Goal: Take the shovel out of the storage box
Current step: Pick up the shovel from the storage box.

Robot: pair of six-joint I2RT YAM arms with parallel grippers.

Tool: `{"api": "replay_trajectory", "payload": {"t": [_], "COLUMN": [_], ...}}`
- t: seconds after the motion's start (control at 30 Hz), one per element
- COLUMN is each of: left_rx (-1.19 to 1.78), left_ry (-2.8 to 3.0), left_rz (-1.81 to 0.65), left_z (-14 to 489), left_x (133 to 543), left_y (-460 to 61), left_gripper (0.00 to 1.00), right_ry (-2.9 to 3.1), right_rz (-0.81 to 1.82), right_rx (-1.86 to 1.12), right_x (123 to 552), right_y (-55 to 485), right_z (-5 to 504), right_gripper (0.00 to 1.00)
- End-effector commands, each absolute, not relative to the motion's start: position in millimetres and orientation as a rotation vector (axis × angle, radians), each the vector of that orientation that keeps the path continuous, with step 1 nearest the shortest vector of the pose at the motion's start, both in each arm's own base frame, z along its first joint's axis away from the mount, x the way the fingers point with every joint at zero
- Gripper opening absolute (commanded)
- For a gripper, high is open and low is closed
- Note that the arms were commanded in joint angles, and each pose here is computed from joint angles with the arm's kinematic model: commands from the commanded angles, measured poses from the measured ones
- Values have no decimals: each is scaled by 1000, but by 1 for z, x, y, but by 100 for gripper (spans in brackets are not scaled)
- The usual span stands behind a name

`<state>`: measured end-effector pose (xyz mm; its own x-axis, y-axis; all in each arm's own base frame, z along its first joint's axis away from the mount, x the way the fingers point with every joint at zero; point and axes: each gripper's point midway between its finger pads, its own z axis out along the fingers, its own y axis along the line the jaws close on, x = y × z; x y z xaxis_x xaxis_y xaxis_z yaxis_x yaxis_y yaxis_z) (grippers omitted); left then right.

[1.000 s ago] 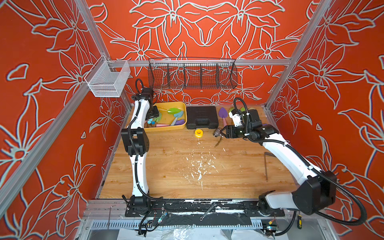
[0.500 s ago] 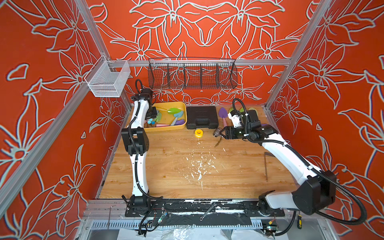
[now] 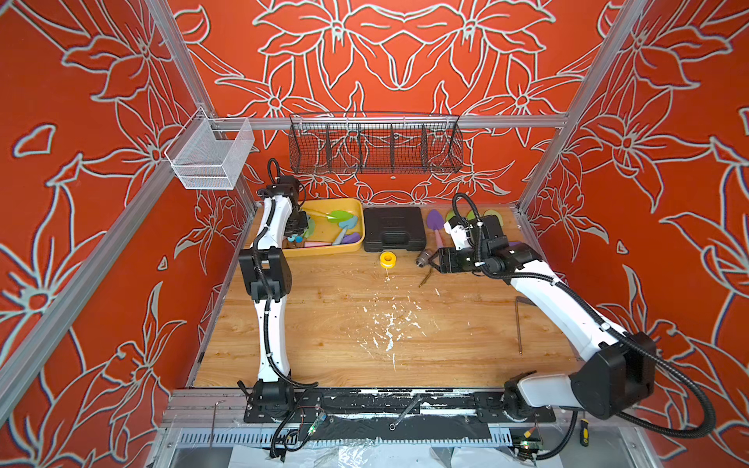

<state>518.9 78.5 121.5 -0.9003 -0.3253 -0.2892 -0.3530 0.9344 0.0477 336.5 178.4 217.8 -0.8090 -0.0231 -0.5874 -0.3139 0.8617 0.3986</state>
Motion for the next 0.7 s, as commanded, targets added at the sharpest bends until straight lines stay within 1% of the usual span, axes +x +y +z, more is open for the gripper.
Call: {"api": "replay_trajectory", "payload": {"t": [0.0, 0.17, 0.3, 0.5, 0.67], "left_rx": [-502, -515, -543, -582, -651], "left_ry": [2825, 2822, 2812, 2820, 2875], "left_rz": [146, 129, 104, 57, -29], "left_z": [130, 144, 157, 175, 187], "left_x": [509, 498, 485, 461, 429], "left_y": [80, 77, 74, 65, 49], "left_gripper": [14, 5, 0, 0, 0], "right_ry": [2436, 2432, 2429, 2438, 2439], "right_rz": [649, 642, 636, 632, 638], "right_rx": [-221, -213, -207, -206, -208], "right_x": [336, 335, 334, 332, 330], "right_y": [178, 176, 174, 173, 174], "right_z": [223, 223, 222, 215, 214], "right_gripper": [68, 68, 68, 68, 68]}}
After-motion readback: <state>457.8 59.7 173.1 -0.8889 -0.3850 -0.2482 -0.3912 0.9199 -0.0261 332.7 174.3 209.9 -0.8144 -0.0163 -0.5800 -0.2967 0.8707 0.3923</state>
